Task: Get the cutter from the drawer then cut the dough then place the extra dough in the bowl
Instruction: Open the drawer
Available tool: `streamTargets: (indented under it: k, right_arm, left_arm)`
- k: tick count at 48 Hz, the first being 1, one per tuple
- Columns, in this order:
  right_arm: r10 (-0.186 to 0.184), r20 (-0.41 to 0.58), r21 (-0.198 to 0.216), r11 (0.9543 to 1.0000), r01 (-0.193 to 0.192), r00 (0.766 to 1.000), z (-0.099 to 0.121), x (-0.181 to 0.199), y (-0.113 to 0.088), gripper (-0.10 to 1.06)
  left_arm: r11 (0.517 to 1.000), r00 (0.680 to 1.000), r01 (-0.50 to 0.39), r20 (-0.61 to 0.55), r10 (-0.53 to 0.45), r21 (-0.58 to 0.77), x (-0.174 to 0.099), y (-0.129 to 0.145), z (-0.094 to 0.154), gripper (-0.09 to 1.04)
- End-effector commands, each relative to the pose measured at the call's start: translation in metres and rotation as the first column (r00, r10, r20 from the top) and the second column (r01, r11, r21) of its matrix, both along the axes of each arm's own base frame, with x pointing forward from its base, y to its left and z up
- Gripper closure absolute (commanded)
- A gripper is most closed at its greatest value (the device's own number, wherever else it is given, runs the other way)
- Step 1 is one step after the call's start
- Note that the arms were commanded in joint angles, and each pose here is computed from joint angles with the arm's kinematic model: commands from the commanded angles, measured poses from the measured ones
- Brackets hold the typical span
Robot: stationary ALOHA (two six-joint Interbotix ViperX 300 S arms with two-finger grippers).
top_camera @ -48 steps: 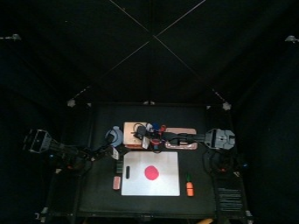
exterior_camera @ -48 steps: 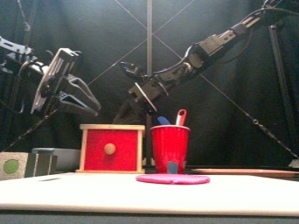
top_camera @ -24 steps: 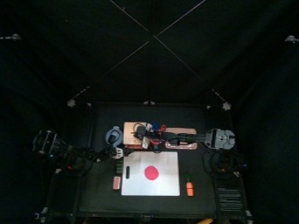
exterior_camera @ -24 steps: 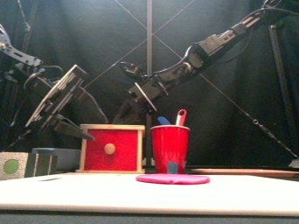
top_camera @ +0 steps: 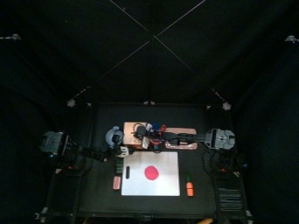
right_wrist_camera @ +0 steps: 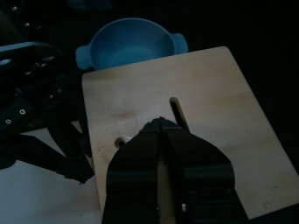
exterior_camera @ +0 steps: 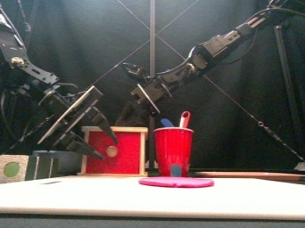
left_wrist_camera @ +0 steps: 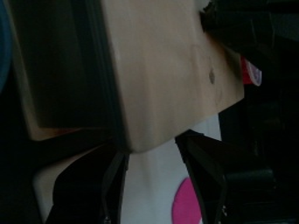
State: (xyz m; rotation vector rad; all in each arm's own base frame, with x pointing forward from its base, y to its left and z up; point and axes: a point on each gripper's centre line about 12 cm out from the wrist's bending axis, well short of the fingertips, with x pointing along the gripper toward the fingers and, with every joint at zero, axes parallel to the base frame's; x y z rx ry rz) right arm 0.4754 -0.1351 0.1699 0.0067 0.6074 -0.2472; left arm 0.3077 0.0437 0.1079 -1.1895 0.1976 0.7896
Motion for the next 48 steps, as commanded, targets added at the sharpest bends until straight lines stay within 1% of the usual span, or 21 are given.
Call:
streamTargets:
  k: [1, 18, 22, 28, 33, 41, 48]
  right_arm:
    - [0.001, 0.005, -0.004, 1.0000, -0.001, 1.000, 0.005, 0.002, -0.001, 0.94]
    - [0.000, 0.005, -0.003, 1.0000, 0.000, 1.000, 0.004, 0.001, 0.000, 0.94]
    - [0.000, 0.006, -0.002, 1.0000, 0.000, 1.000, 0.004, 0.001, 0.000, 0.94]
    - [-0.001, 0.005, 0.000, 1.0000, 0.001, 1.000, 0.004, 0.001, 0.000, 0.94]
    - [-0.002, 0.004, 0.001, 1.0000, 0.002, 1.000, 0.003, 0.001, 0.000, 0.94]
    - [-0.002, 0.004, 0.001, 1.0000, 0.002, 1.000, 0.003, 0.001, 0.000, 0.94]
    - [-0.003, 0.004, 0.003, 1.0000, 0.003, 1.000, 0.003, 0.001, 0.000, 0.94]
  left_arm:
    - [1.000, 0.999, -0.015, 0.037, 0.014, 0.009, 0.009, 0.004, 0.008, 0.14]
    - [1.000, 1.000, -0.015, 0.001, 0.015, 0.012, 0.013, 0.004, -0.004, 0.15]
    - [1.000, 1.000, -0.016, 0.000, 0.016, 0.015, 0.013, 0.004, -0.004, 0.21]
    - [1.000, 1.000, -0.017, 0.000, 0.017, 0.021, 0.012, 0.004, -0.005, 0.36]
    - [1.000, 1.000, -0.010, 0.000, 0.010, 0.022, 0.012, 0.003, -0.005, 0.45]
    - [1.000, 1.000, -0.003, -0.011, 0.003, 0.013, 0.010, 0.000, -0.007, 0.46]
    - [1.000, 0.999, 0.030, -0.013, -0.030, 0.010, 0.010, -0.011, -0.008, 0.46]
